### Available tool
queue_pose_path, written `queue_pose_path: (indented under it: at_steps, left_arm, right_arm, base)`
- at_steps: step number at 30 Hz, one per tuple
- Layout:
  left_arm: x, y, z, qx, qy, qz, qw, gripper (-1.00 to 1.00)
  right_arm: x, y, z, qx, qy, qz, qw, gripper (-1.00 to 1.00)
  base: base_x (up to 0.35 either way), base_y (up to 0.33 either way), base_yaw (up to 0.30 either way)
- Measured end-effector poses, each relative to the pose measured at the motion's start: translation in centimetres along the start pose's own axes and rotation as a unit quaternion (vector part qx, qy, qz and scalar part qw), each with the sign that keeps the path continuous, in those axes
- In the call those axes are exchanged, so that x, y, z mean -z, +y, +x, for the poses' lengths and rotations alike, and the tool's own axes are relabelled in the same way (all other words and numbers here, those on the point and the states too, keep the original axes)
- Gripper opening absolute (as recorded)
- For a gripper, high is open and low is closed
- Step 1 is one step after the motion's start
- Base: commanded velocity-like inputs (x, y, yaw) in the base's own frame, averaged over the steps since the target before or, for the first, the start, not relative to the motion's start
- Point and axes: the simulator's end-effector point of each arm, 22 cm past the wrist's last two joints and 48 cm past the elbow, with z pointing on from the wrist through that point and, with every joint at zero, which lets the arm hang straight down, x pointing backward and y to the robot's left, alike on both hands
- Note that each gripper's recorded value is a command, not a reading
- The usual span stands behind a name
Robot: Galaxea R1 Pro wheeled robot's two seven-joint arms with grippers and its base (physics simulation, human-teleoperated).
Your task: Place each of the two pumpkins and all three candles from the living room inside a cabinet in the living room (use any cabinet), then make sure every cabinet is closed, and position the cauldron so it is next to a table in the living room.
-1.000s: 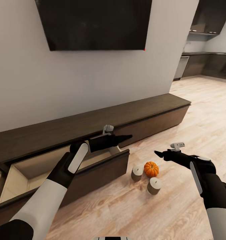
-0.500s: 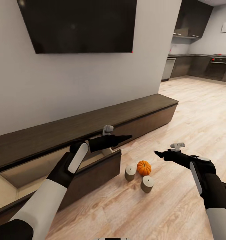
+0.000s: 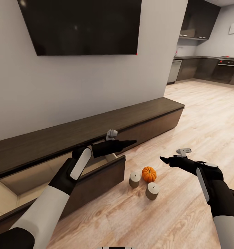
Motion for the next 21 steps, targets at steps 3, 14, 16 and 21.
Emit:
queue_pose_path:
  at_steps: [3, 14, 16, 21]
  left_arm:
    - [0.0, 0.0, 0.0, 0.0, 0.0, 0.0, 1.0, 1.0]
    - [0.0, 0.1, 0.0, 0.0, 0.0, -0.001, 1.0, 1.0]
    - [0.0, 0.1, 0.0, 0.0, 0.001, -0.001, 1.0, 1.0]
    - [-0.2, 2.1, 0.5, 0.012, 0.007, -0.046, 0.9988, 1.0]
  right_arm:
    - [0.0, 0.0, 0.0, 0.0, 0.0, 0.0, 1.0, 1.0]
    - [-0.1, 0.1, 0.2, -0.001, 0.001, -0.002, 1.0, 1.0]
    - [-0.1, 0.1, 0.1, -0.001, 0.001, -0.002, 1.0, 1.0]
    - [-0.5, 0.7, 0.3, -0.007, 0.004, 0.005, 1.0, 1.0]
  base:
    - [0.0, 0.0, 0.0]
    - [0.0, 0.0, 0.0]
    - [0.0, 0.0, 0.0]
    - [0.0, 0.0, 0.0]
